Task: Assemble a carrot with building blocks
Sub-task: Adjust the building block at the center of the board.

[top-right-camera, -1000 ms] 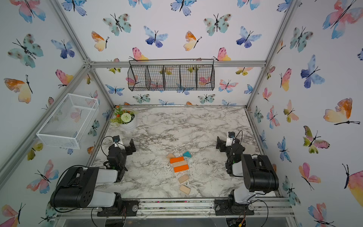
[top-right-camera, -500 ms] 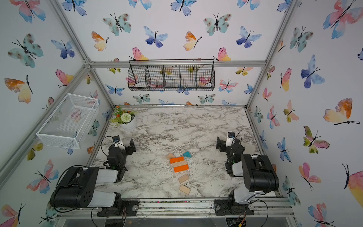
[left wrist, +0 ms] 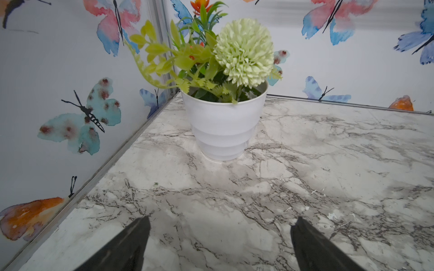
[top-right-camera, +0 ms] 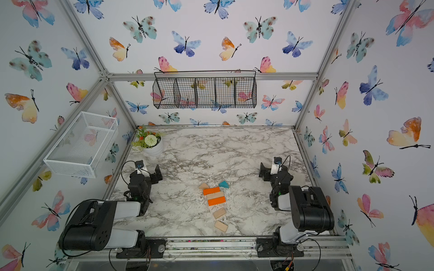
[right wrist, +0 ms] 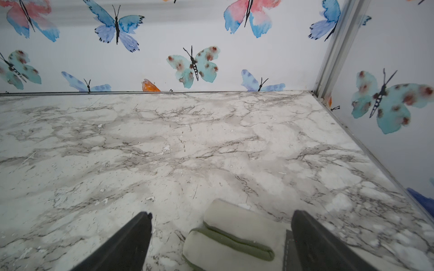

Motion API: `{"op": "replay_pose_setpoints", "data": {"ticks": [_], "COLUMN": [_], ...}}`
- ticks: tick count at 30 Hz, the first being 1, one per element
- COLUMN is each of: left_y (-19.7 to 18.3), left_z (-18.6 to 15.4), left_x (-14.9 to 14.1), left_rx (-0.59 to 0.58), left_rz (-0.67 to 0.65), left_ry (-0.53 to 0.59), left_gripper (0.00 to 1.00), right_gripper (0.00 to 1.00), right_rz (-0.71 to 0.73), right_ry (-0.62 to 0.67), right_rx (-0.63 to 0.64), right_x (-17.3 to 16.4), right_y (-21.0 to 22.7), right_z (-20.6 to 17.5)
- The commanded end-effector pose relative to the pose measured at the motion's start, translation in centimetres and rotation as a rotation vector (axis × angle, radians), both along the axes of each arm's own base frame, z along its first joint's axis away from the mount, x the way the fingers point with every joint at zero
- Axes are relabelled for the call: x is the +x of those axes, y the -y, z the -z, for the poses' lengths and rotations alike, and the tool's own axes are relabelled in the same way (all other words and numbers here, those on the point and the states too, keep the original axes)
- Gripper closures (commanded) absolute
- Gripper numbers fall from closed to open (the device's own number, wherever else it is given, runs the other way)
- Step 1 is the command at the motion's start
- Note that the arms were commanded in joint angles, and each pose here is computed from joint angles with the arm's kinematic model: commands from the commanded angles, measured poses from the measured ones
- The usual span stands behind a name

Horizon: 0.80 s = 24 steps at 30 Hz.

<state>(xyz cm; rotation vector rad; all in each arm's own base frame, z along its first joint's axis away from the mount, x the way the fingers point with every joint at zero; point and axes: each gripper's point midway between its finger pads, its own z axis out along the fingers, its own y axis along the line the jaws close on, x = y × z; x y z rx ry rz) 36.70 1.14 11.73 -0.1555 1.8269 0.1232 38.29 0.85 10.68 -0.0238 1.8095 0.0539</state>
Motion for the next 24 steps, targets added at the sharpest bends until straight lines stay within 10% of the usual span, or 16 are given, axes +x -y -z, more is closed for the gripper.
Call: {"op": "replay_pose_setpoints", "data": {"ticks": [1, 9, 21, 24], "left_y": [1.7, 7.3, 14.5, 16.0], "left_z": [-0.5, -1.7, -1.7, 0.1], "left_x": [2.1, -1.0, -5.1, -5.9], "left_rx": [-0.005, -0.183, -0.857, -0.776], "left_rz": [0.043, 0.248, 0.553, 0.600], "left_ry": [-0.270, -0.434, -0.512, -0.634], "left_gripper": [0.01, 0.01, 0.02, 0.02], "right_gripper": [0.02, 0.02, 0.02, 0.02], "right_rz": [0.099, -0.158, -0.349, -0.350], "right_ry": [-0.214, -0.808, -0.711, -0.761], "right_rx": [0.078, 0.295, -0.172, -0.281], "right_x": [2.4, 2.9, -5.9, -7.3], "right_y": [1.0, -5.6, -16.8, -18.9], "right_z": [-1.3, 0.8, -4.9, -3.7]}}
